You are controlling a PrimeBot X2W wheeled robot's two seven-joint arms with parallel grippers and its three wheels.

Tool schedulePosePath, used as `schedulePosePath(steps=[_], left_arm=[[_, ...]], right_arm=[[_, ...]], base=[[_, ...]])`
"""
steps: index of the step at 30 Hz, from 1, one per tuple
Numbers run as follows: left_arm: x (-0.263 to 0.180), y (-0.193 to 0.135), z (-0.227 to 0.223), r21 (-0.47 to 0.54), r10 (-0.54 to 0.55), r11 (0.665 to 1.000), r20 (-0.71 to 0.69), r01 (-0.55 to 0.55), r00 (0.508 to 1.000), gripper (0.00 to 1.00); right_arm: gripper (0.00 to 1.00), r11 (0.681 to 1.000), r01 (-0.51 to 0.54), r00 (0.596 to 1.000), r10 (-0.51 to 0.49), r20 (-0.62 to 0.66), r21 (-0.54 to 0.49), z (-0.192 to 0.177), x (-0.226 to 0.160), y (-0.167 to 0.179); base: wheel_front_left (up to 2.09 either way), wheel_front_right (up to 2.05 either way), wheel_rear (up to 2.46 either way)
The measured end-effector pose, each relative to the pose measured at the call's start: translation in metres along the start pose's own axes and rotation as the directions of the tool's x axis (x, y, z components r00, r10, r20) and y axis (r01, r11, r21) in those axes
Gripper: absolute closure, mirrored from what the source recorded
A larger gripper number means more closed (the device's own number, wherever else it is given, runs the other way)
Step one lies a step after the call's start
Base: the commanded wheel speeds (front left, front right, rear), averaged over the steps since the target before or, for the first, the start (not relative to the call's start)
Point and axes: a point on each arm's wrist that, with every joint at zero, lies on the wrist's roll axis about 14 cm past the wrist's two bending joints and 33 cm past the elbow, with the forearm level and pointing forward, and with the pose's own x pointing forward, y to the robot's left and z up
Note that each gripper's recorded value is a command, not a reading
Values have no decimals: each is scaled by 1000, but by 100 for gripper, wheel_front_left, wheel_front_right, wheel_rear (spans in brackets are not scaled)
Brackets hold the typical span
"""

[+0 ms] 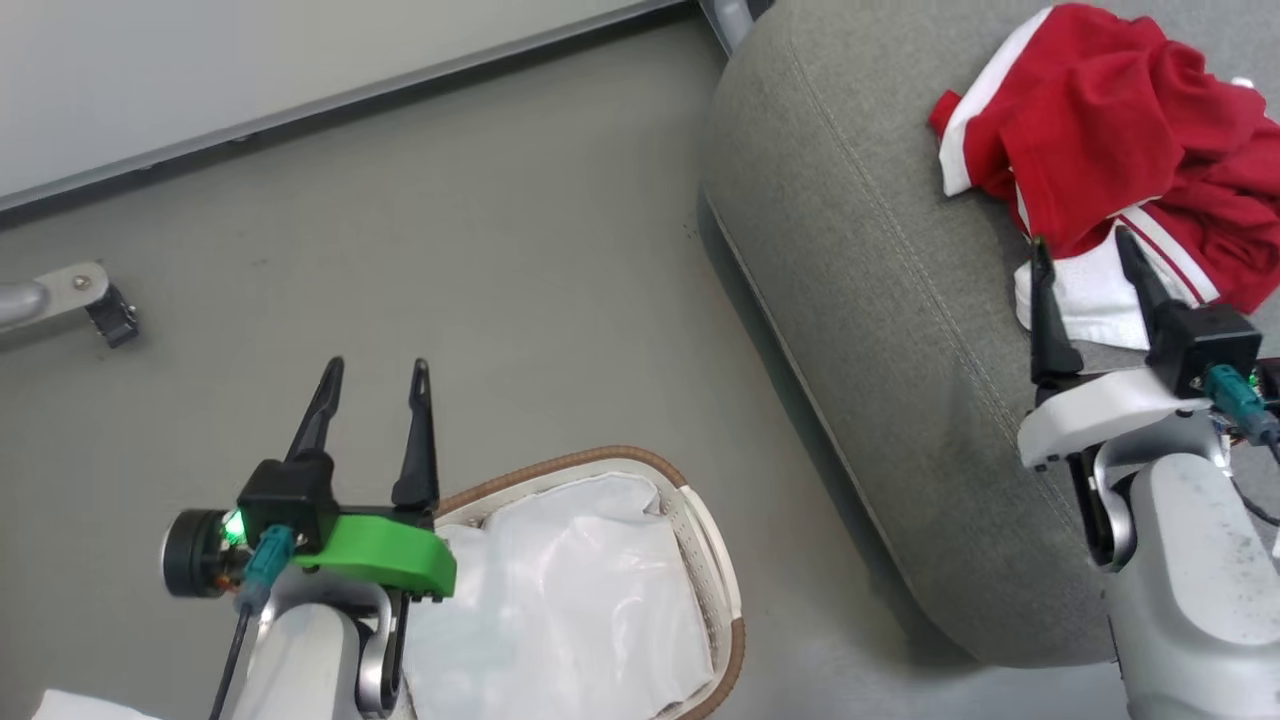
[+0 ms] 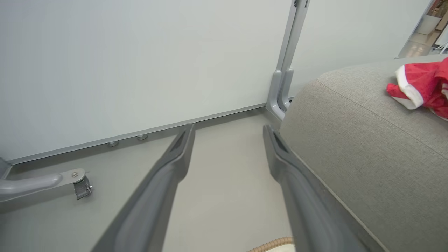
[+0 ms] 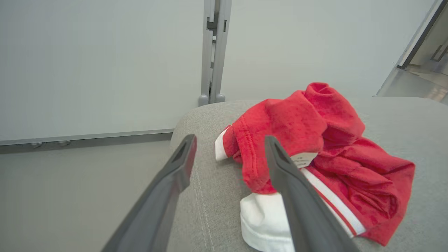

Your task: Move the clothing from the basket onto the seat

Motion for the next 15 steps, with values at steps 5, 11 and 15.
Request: schedulePosePath(steps=[5,11,15], left_arm=[[-26,44,9,29,149,988,12,-149,989,0],[-63,82,13,42,282,958,13,-282,959,0],[-85,96,18,44,337,940,25,-338,941,0]], right_arm=[[0,993,-97,995,96,20,65,5,-1,44],[0,973,-203,979,202,16,106,2,-10,87],[0,961,-248,968,250,-3,124,-4,-23,105]], base=[[0,0,0],[0,0,0],[0,0,0]])
